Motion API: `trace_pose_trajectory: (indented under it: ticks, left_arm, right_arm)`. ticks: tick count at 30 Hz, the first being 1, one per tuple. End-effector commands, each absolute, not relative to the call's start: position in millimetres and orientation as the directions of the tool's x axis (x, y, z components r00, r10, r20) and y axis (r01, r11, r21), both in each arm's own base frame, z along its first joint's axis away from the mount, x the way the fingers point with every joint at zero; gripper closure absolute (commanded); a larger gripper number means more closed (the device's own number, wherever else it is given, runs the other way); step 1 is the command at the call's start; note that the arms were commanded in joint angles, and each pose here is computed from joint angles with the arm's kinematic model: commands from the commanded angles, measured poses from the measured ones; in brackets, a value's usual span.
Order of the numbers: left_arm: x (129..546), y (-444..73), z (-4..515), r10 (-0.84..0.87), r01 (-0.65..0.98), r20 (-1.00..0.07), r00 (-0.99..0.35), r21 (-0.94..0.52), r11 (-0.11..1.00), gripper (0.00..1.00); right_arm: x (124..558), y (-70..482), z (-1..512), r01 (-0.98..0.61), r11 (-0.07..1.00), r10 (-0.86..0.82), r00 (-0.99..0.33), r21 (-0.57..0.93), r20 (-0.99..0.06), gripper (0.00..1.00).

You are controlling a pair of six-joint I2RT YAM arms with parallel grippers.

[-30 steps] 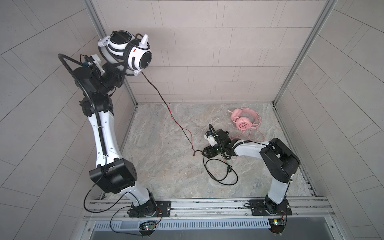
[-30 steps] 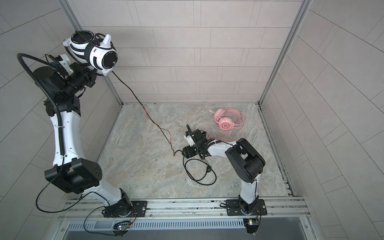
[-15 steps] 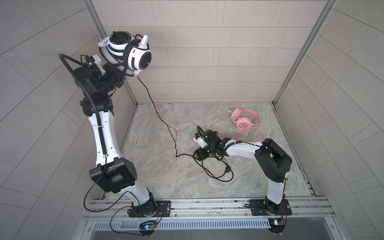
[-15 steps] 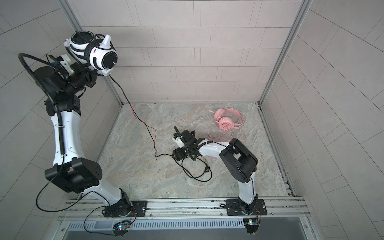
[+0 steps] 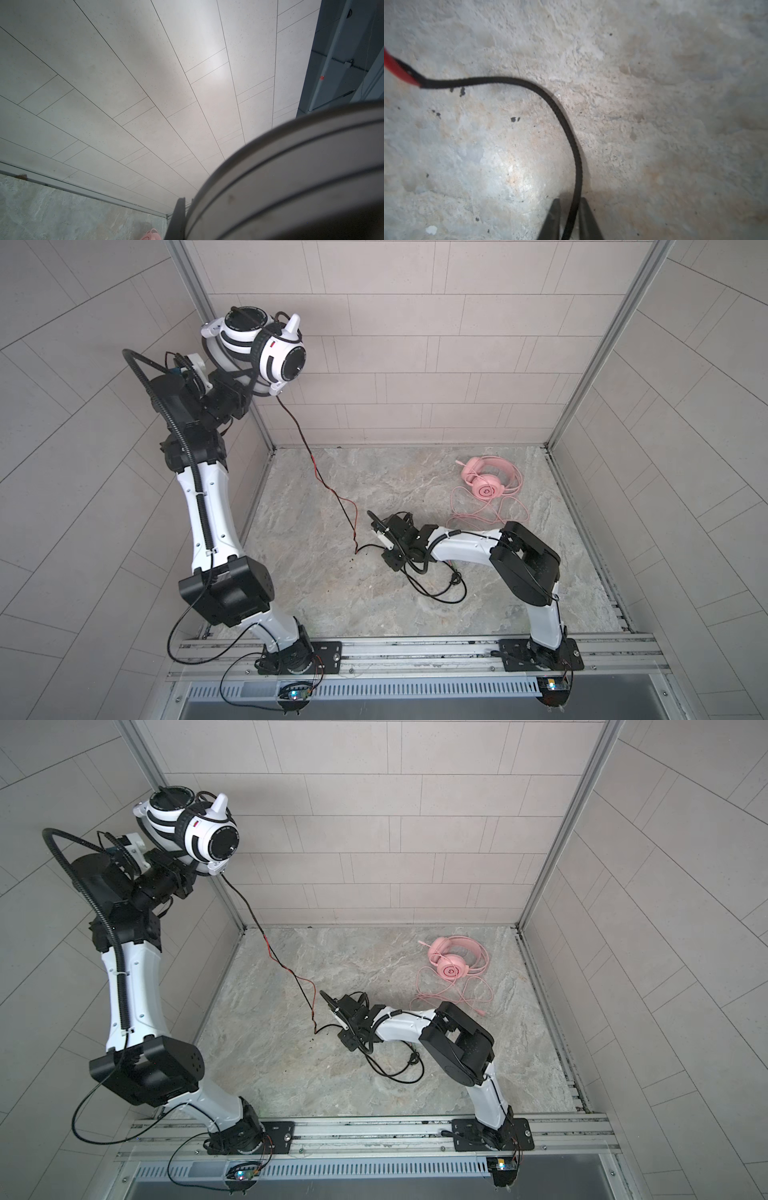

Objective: Wrap the headphones

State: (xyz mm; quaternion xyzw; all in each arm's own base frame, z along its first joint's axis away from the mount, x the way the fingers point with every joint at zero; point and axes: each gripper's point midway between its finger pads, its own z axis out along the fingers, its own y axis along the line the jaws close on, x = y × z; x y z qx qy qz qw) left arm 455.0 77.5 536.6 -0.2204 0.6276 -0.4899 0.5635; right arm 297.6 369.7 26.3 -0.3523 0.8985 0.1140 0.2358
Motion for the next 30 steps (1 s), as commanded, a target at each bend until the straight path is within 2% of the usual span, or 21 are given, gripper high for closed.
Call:
trace_pose_trajectory:
  ticks: [1, 4, 9, 13, 19, 24, 27, 30]
  left_arm:
    - [440, 73, 560, -0.817, 0.325, -0.528, -0.23, -0.833, 0.447, 1.0]
    - [444, 81, 560, -0.843, 0.303, -0.498, -0.201, -0.85, 0.43, 1.0]
    - [455, 115, 559, -0.859, 0.203, -0.51, -0.037, -0.846, 0.494, 1.0]
    - [468, 132, 552, -0.871, 0.163, -0.491, 0.009, -0.859, 0.486, 1.0]
    - [480, 152, 543, -0.881, 0.112, -0.467, 0.074, -0.874, 0.473, 1.0]
    - [473, 164, 538, -0.844, 0.026, -0.518, 0.138, -0.85, 0.526, 1.0]
    - [467, 167, 527, -0.827, -0.047, -0.545, 0.134, -0.838, 0.544, 1.0]
    - [465, 154, 523, -0.823, -0.037, -0.56, 0.095, -0.828, 0.559, 1.0]
  right_arm:
    - [287, 324, 6, -0.649, 0.759, -0.61, -0.682, -0.05, -0.405, 0.95]
    - [283, 308, 20, -0.641, 0.758, -0.624, -0.659, -0.121, -0.421, 1.0]
    - [272, 267, 42, -0.586, 0.781, -0.612, -0.647, -0.217, -0.454, 1.0]
    - [265, 225, 56, -0.498, 0.821, -0.569, -0.667, -0.28, -0.482, 1.0]
    - [257, 179, 60, -0.406, 0.878, -0.478, -0.723, -0.254, -0.499, 1.0]
    - [253, 153, 58, -0.329, 0.919, -0.395, -0.766, -0.219, -0.507, 1.0]
    - [261, 137, 62, -0.246, 0.95, -0.313, -0.785, -0.195, -0.534, 1.0]
    - [268, 138, 63, -0.241, 0.955, -0.295, -0.787, -0.17, -0.542, 1.0]
